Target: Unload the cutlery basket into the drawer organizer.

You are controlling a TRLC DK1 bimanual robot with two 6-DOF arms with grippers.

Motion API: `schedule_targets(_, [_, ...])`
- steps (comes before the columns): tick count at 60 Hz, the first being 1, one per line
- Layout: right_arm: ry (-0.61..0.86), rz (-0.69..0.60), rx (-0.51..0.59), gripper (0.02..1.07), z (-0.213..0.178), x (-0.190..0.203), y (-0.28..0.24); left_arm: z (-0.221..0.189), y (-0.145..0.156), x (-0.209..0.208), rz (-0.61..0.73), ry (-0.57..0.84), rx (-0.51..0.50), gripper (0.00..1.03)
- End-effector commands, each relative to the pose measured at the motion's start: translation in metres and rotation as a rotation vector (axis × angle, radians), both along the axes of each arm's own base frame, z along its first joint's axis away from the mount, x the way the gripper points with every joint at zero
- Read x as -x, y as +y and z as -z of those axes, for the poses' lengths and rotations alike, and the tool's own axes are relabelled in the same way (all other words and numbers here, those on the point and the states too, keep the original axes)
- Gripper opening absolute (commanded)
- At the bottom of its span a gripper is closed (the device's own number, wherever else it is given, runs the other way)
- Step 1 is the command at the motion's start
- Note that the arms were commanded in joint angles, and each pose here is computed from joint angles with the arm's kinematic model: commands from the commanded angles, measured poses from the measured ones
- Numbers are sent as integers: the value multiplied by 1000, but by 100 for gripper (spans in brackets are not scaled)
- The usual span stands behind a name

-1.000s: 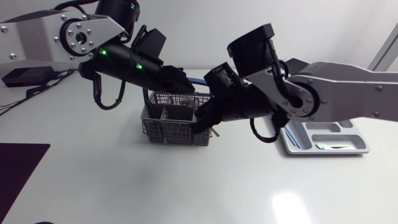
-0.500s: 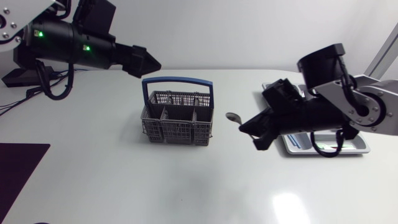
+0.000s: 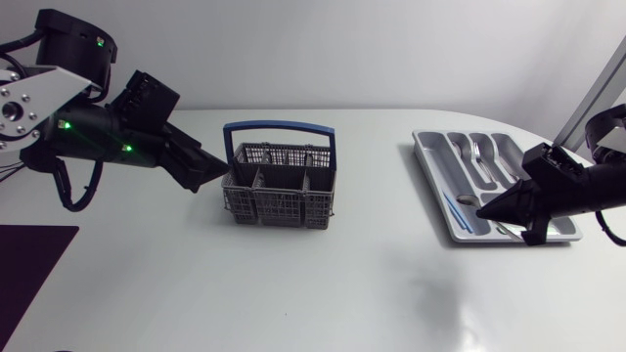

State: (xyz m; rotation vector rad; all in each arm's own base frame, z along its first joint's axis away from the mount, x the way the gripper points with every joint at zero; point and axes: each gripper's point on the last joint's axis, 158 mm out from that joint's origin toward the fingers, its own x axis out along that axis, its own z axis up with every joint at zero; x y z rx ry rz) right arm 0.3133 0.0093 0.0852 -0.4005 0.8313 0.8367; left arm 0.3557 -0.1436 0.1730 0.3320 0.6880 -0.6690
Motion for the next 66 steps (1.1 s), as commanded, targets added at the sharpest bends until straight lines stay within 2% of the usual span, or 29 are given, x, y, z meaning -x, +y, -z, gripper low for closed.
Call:
schedule_targets(1, [-10, -97, 37, 8, 11, -5, -24, 7, 6, 5, 13, -13, -28, 98])
schedule_targets(14, [32, -144, 126, 8, 47, -22, -95, 13, 7, 9, 19, -9, -43, 98])
schedule_targets(23, [33, -168, 186, 8, 59, -30, -125, 17, 2, 11, 29, -5, -53, 98])
schedule_targets(32, [69, -221, 270, 8, 82, -31, -146, 20, 0, 13, 35, -3, -58, 98])
schedule_targets(46, [-19, -255, 442, 8, 109, -45, -171, 26, 2, 15, 30, 3, -70, 98])
schedule_targets(53, [-9, -258, 460, 8, 117, -46, -174, 28, 3, 16, 28, 4, -72, 98])
schedule_targets(62, [-5, -256, 463, 29, 120, -44, -174, 27, 3, 15, 29, 0, -72, 98])
schedule_targets(66, [-11, -254, 468, 34, 117, -44, -174, 27, 3, 15, 29, -3, -71, 98])
